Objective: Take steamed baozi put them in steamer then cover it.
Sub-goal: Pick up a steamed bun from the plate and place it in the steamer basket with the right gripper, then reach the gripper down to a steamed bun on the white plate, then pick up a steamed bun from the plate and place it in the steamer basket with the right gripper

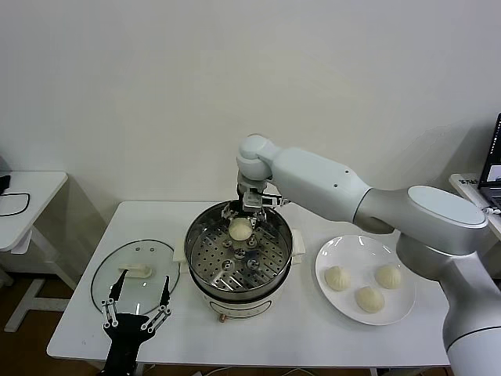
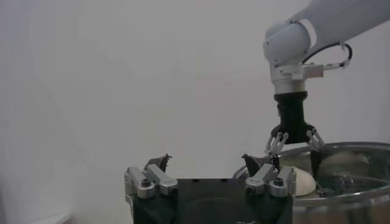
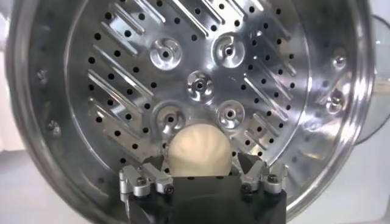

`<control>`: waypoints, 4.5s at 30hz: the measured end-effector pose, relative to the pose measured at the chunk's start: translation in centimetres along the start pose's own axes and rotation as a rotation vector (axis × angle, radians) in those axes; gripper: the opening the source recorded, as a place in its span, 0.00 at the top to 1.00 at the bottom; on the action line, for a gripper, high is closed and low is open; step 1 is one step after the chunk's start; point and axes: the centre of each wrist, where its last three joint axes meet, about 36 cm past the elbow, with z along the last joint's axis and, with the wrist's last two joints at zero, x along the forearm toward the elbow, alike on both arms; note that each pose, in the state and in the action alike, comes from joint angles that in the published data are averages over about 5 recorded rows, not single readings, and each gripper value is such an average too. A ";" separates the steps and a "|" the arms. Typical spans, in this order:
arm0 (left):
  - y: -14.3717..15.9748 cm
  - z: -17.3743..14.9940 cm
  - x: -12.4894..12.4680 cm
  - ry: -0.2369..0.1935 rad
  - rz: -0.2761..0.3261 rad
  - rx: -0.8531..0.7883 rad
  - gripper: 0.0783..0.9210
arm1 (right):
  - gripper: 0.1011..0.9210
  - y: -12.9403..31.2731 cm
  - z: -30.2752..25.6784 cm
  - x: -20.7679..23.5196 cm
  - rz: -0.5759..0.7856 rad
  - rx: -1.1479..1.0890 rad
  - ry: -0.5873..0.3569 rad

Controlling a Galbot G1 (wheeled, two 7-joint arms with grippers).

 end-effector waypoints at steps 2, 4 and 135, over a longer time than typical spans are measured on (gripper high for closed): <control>0.0 -0.1 -0.1 -0.002 0.001 0.001 0.12 | 0.12 1.1 0.5 1.6 0.010 -0.057 0.000; -0.1 -0.2 -0.1 -0.004 0.003 0.002 0.12 | 0.12 2.3 1.1 3.3 0.019 -0.128 0.000; 0.2 0.1 -1.8 -0.024 -0.030 0.011 0.12 | 0.32 -6.0 -8.8 -2.9 0.022 -0.973 -0.031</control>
